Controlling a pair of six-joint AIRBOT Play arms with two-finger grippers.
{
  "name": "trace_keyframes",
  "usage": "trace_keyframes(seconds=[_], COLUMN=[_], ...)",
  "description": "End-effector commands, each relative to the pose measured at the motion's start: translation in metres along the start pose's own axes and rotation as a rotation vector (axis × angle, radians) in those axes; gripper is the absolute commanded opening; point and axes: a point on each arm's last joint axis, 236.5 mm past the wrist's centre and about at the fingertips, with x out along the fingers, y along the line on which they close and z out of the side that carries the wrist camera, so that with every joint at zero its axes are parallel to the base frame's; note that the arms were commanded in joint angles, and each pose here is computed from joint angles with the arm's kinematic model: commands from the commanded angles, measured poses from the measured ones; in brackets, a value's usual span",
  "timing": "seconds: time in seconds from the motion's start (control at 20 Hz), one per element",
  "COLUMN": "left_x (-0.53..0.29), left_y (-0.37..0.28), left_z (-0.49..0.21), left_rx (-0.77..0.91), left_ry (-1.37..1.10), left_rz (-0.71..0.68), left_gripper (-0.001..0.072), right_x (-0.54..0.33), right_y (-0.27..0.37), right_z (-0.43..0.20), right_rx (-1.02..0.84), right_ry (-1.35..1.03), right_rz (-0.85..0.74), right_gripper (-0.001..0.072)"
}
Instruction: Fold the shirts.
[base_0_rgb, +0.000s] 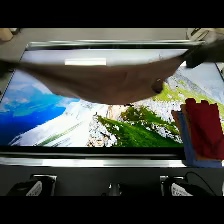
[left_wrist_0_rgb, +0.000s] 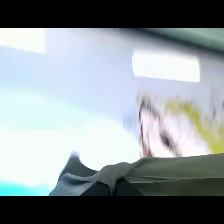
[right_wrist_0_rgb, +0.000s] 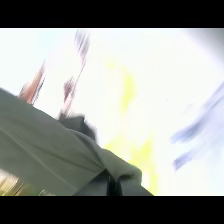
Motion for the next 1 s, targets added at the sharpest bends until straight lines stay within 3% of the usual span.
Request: trace_keyframes(seconds=[0.0,0.1,0.2,0.5,0.7,0.95], left_x=[-0.183,-0.232,-0.251,-0.233,-0.161,-0.009], left_y=[-0.078,-0.1,-0.104,-0.088,-0.058,0.02], left_z=[0.153,0.155,0.15,0.133,0.092,-0.036], left_rx=[0.197,0.145,0.163,0.178,0.147,0.027], left_ry=[-0.566,-0.644,-0.663,-0.559,-0.274,0.277], left_rz=[-0.004,-0.049,-0.033,0.027,0.055,0.092], left_gripper=[0.0032,0.0032,0.0031,0.0032,0.0033,0.0032], right_x=[-0.25,-0.32,-0.348,-0.336,-0.257,-0.077], right_y=[0.007,0.02,0.037,0.042,0.027,0.029], right_z=[0.13,0.121,0.114,0.095,0.046,-0.091], right_rx=[-0.231,-0.191,-0.21,-0.201,-0.102,0.106], right_ry=[-0.516,-0.564,-0.574,-0.483,-0.201,0.432], right_rz=[-0.515,-0.641,-0.668,-0.625,-0.471,-0.012], right_gripper=[0.0017,0.0017,0.0017,0.0017,0.0017,0.0016])
